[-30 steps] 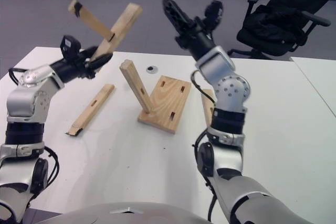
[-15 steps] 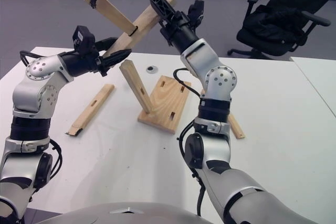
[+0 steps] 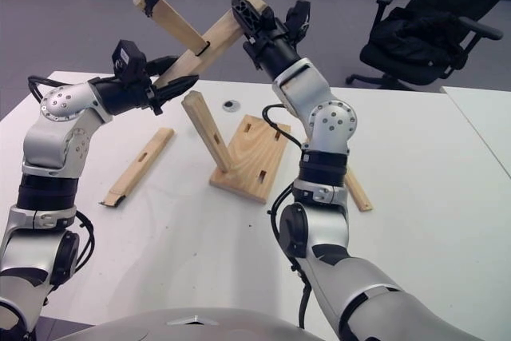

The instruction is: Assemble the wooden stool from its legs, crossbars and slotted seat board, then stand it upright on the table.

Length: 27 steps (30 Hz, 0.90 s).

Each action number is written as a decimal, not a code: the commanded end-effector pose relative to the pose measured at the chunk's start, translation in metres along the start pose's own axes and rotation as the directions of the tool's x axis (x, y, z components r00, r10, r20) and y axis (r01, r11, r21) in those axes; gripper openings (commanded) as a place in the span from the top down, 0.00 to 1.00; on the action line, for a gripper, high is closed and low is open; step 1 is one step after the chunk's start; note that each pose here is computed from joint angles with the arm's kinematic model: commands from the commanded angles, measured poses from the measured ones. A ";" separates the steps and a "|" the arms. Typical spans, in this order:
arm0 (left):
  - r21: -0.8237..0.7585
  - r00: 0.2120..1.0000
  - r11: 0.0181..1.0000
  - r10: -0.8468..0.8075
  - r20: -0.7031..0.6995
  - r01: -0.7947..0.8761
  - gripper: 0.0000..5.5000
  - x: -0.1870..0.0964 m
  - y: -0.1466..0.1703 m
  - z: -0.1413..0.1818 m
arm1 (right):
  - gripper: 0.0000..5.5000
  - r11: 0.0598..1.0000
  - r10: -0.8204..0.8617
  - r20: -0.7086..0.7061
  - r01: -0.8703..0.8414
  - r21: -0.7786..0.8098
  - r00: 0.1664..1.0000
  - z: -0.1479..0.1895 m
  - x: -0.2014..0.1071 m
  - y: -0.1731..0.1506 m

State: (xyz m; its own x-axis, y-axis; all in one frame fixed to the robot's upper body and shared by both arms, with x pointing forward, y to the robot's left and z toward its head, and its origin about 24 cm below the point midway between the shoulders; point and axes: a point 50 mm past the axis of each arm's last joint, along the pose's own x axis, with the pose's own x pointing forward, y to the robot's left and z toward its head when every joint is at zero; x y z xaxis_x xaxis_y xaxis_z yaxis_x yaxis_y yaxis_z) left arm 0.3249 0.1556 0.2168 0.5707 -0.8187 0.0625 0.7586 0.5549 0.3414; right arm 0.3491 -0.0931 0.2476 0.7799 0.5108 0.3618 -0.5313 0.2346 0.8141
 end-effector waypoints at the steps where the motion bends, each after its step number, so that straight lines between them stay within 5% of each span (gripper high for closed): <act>1: 0.021 0.999 0.999 0.035 0.008 -0.035 0.52 -0.002 0.008 0.006 | 0.81 1.000 -0.003 0.090 0.001 0.024 0.996 0.013 -0.002 0.002; 6: 0.019 0.994 0.994 0.106 -0.027 -0.105 0.35 -0.010 0.021 -0.002 | 0.82 0.990 -0.137 0.305 0.141 0.010 0.942 0.040 -0.013 -0.017; 10: -0.005 0.969 0.977 0.213 -0.128 -0.215 0.24 -0.031 0.025 -0.032 | 0.82 0.896 -0.305 0.491 0.420 -0.142 0.816 0.063 -0.062 -0.050; 14: -0.030 0.927 0.983 0.160 -0.340 -0.181 0.23 -0.042 -0.018 -0.101 | 0.82 0.723 -0.426 0.639 0.666 -0.187 0.641 0.080 -0.132 -0.077; 20: -0.013 0.873 0.995 0.077 -0.481 -0.094 0.23 -0.032 -0.068 -0.159 | 0.82 0.566 -0.492 0.644 0.778 -0.274 0.585 0.080 -0.164 -0.093; 27: -0.057 0.824 0.993 -0.116 -0.555 0.101 0.23 -0.030 -0.102 -0.177 | 0.82 0.579 -0.598 0.528 0.781 -0.236 0.603 0.042 -0.150 -0.135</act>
State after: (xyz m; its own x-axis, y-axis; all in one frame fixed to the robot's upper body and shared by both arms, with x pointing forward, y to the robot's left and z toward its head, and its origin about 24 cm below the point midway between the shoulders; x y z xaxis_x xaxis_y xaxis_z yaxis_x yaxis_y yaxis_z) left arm 0.3014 0.1511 0.0334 0.6340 -0.6524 -0.4152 0.7732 0.5270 0.3527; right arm 0.3108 -0.2458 0.1194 0.9513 -0.3045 0.0491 0.2039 0.7405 0.6403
